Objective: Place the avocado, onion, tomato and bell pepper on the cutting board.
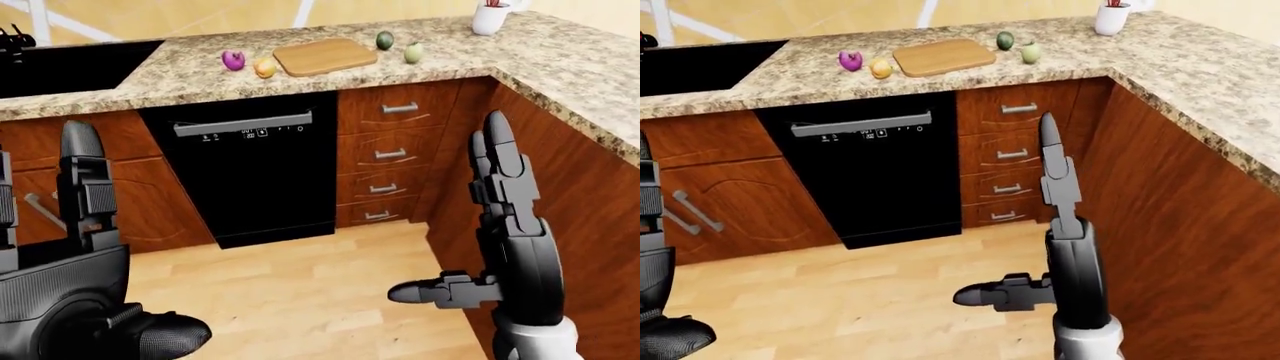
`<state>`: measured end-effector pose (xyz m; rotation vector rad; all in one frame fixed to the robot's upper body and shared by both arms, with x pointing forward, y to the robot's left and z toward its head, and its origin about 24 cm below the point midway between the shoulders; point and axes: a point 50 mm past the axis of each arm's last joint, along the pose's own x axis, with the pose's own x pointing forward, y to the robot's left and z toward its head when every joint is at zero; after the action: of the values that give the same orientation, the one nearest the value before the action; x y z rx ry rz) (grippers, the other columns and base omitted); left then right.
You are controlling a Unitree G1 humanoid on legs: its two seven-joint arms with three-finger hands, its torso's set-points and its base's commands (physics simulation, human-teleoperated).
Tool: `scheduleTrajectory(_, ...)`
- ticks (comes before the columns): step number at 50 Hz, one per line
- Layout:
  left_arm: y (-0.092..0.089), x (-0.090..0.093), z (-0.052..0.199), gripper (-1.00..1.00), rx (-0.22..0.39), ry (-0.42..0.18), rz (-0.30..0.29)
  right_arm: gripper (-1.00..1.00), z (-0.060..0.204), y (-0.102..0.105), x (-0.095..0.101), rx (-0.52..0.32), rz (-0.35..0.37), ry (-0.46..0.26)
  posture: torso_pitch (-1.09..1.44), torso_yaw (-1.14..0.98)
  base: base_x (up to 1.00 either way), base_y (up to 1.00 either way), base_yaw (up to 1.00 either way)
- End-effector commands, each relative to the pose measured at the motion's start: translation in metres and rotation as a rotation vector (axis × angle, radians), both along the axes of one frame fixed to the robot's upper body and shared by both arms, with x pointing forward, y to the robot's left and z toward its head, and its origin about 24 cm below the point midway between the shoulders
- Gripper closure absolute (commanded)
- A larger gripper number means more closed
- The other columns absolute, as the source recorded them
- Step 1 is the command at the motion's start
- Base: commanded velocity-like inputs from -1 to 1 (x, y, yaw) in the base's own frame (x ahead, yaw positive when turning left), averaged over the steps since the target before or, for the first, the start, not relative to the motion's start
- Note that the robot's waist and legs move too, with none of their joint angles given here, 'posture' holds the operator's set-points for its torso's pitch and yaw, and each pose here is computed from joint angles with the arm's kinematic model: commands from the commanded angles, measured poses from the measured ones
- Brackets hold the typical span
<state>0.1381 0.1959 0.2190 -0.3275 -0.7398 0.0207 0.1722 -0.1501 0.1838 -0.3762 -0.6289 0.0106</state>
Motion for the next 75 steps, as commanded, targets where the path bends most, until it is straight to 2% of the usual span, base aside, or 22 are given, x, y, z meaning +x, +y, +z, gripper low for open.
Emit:
scheduleTrajectory(1, -0.0027, -0.0072, 0.0090, -1.00, 0.018, -0.069, -0.014, -1.00, 0.0107, -0.0005, -0.0060, -0.005, -0.004, -0.074, 0.00, 0.00, 0.18, 0.00, 0.00)
scheduleTrajectory(36, -0.0037, -0.0087, 0.0083, -1.00, 0.025, -0.075, -0.023, -1.00, 0.0078, -0.0002, -0.0034, -0.004, -0.003, -0.056, 0.00, 0.00, 0.19, 0.00, 0.00)
scheduleTrajectory(63, -0.0046, -0.0084, 0.0078, -1.00, 0.026, -0.072, -0.029, -1.00, 0.0069, -0.0002, -0.0023, -0.002, 0.001, -0.038, 0.00, 0.00, 0.19, 0.00, 0.24)
scheduleTrajectory(75, -0.0050, -0.0080, 0.0070, -1.00, 0.027, -0.070, -0.031, -1.00, 0.0072, -0.0004, -0.0039, -0.003, 0.004, -0.050, 0.00, 0.00, 0.19, 0.00, 0.01)
